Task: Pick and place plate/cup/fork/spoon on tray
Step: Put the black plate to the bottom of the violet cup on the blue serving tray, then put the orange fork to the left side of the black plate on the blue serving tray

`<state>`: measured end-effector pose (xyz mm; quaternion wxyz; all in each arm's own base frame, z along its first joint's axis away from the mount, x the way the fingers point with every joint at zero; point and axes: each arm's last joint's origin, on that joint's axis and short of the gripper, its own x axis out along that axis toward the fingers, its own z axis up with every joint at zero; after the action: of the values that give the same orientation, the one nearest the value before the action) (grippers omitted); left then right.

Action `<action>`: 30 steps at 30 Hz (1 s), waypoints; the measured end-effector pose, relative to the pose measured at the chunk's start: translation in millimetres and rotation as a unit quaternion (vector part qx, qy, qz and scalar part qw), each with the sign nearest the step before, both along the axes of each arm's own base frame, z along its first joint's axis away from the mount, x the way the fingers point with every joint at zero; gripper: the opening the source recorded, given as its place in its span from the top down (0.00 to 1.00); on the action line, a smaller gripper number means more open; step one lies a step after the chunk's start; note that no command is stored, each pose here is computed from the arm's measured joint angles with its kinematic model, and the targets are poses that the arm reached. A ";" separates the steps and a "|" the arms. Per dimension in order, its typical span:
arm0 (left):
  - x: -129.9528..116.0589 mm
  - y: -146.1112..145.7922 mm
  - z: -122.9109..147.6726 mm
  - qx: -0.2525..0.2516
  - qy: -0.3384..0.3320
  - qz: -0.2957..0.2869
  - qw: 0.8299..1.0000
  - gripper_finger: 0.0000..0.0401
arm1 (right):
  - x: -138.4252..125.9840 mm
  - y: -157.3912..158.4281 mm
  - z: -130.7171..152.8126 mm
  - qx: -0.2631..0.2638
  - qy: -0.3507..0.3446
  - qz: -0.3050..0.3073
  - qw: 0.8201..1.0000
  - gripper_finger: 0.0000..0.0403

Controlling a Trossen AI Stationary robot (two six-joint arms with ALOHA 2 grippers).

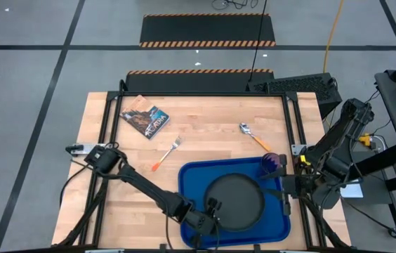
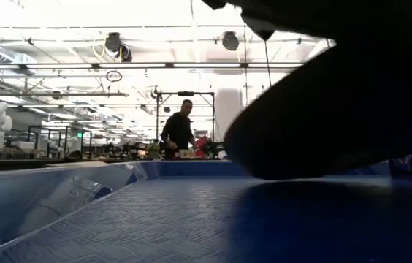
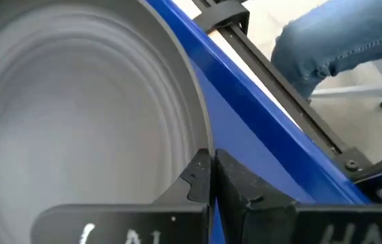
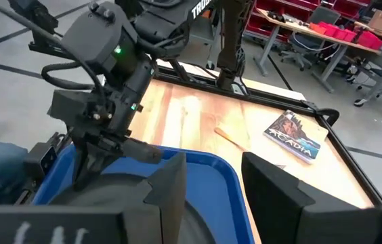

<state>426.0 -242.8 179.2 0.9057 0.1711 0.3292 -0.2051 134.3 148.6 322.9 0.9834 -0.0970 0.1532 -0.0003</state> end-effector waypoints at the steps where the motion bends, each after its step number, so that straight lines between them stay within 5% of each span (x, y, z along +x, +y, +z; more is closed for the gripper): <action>1: 0.4 0.5 -1.1 0.002 0.001 -0.001 1.000 0.99 | 0.0 0.0 -1.0 0.000 0.000 0.000 1.000 0.65; 9: 7.8 11.7 -5.8 0.007 0.002 0.017 1.000 0.90 | 0.0 -0.1 -6.0 -0.006 0.004 -0.001 1.000 0.65; 18: 13.0 20.5 -2.8 -0.001 -0.005 0.032 0.999 0.83 | 3.8 -1.3 -5.3 0.055 -0.012 -0.040 0.998 0.65; 24: 0.2 23.6 32.9 -0.032 -0.006 0.082 0.996 0.83 | 13.1 -11.0 -16.4 0.046 -0.030 -0.118 0.992 0.65; 30: -29.1 37.0 67.0 0.023 0.032 0.139 0.989 0.83 | 27.9 -30.2 -30.8 0.015 -0.016 -0.170 0.985 0.65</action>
<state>396.9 -205.9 246.2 0.9104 0.1379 0.3830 -0.0745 162.1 118.4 292.1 0.9727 -0.0549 0.1520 -0.1663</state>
